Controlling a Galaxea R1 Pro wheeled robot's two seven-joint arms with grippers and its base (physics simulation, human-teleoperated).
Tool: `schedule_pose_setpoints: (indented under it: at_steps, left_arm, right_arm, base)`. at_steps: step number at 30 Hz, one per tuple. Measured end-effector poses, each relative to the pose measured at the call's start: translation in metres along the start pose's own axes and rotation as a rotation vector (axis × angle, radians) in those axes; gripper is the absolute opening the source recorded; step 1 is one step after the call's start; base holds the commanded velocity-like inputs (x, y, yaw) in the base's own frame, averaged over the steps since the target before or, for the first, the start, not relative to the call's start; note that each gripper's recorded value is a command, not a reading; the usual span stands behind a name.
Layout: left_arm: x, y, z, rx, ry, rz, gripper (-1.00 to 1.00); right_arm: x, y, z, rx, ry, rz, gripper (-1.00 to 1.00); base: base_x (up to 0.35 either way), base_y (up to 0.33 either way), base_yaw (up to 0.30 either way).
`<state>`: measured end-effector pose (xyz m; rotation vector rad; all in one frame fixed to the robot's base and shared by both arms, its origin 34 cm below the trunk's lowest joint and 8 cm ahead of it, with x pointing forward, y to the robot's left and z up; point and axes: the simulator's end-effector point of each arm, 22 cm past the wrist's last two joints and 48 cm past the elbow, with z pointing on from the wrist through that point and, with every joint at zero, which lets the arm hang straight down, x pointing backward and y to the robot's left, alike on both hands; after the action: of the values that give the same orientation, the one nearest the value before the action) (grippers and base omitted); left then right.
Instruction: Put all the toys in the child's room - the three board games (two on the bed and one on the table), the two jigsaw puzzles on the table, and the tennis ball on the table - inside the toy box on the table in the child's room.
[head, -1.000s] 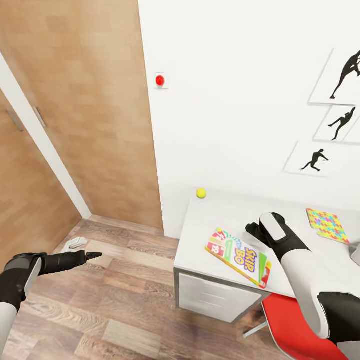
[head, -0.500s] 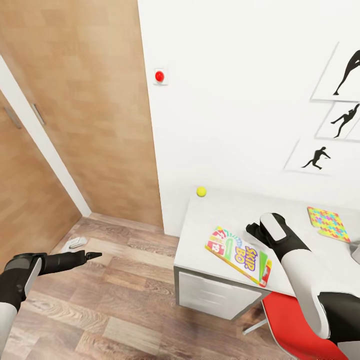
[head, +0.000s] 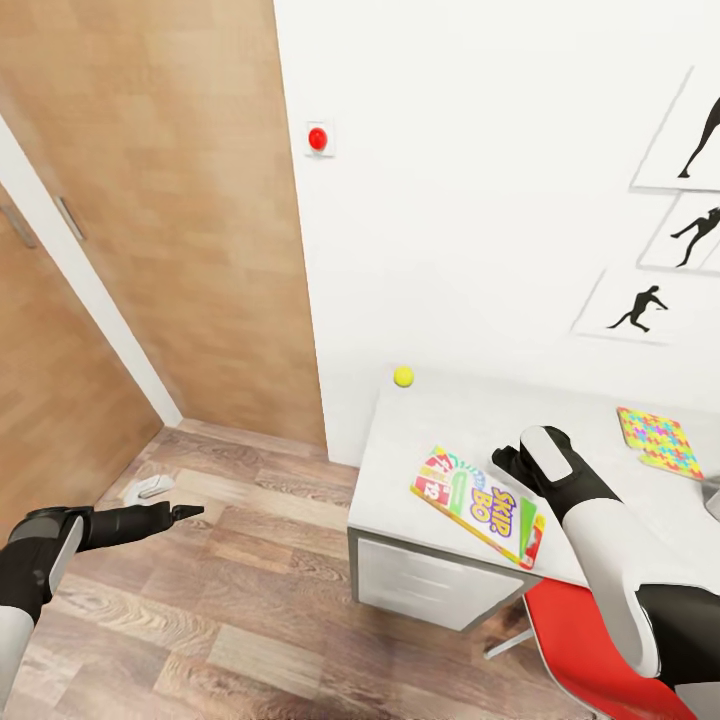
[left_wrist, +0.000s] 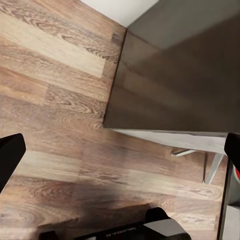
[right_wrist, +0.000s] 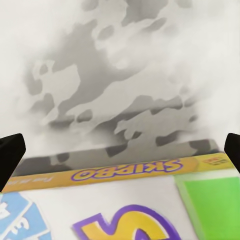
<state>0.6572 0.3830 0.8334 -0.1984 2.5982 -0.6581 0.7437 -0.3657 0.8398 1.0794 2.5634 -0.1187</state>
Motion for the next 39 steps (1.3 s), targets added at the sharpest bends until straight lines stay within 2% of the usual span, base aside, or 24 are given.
schedule_pose_setpoints:
  at_steps: [22, 39]
  left_arm:
    - [0.016, 0.004, 0.017, 0.002, 0.034, -0.018, 1.00]
    - [0.018, 0.004, 0.019, 0.003, 0.038, -0.020, 1.00]
  right_arm:
    - [0.016, -0.010, 0.022, 0.035, 0.035, -0.010, 1.00]
    - [0.017, -0.010, 0.024, 0.038, 0.036, -0.011, 1.00]
  base:
    - [-0.015, 0.000, 0.000]
    - [-0.043, 0.014, 0.000]
